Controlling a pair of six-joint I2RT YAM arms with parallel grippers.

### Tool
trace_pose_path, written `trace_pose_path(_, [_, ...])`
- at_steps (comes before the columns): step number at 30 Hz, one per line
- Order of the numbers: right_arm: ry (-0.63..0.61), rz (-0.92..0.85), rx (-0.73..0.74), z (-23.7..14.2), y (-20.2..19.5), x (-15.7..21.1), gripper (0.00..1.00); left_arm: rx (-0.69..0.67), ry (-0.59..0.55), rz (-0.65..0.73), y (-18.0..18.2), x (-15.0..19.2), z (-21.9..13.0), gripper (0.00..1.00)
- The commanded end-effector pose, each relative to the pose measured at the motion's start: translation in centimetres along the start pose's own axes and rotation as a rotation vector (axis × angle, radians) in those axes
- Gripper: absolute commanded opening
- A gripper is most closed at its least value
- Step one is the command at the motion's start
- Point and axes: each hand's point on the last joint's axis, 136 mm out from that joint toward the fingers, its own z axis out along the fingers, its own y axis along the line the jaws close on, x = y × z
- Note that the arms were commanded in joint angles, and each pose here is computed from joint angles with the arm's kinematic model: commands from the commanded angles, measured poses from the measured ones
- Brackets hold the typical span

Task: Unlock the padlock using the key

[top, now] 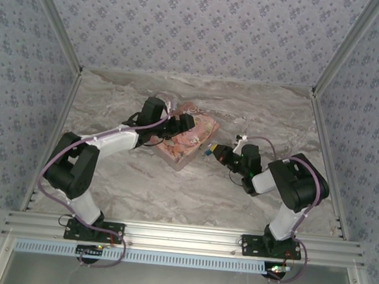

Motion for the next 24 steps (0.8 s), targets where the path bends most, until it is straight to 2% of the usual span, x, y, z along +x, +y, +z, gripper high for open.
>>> trace_pose_path(1, [0.004,-0.070,0.047,-1.4,0.0,-0.1,0.00,-0.058,-0.039,-0.046,1.9,0.0,-1.1,0.84])
trace_pose_path(8, [0.041,-0.227,0.150,-5.4,2.0,-0.4,0.00,0.024,-0.150,0.003,-2.1,-1.9,-4.5,0.85])
trace_pose_path(12, [0.046,-0.279,0.212,-8.6,3.1,-0.8,0.00,0.042,-0.206,0.037,-3.0,-2.2,-6.4,0.86])
trace_pose_path(16, [0.054,-0.312,0.209,-11.5,4.8,-0.8,0.00,0.040,-0.276,0.082,-3.5,-2.5,-8.5,0.87])
trace_pose_path(24, [0.282,-0.317,0.309,-15.8,5.2,2.4,0.00,0.003,-0.351,0.151,-4.3,-2.7,-12.1,0.89])
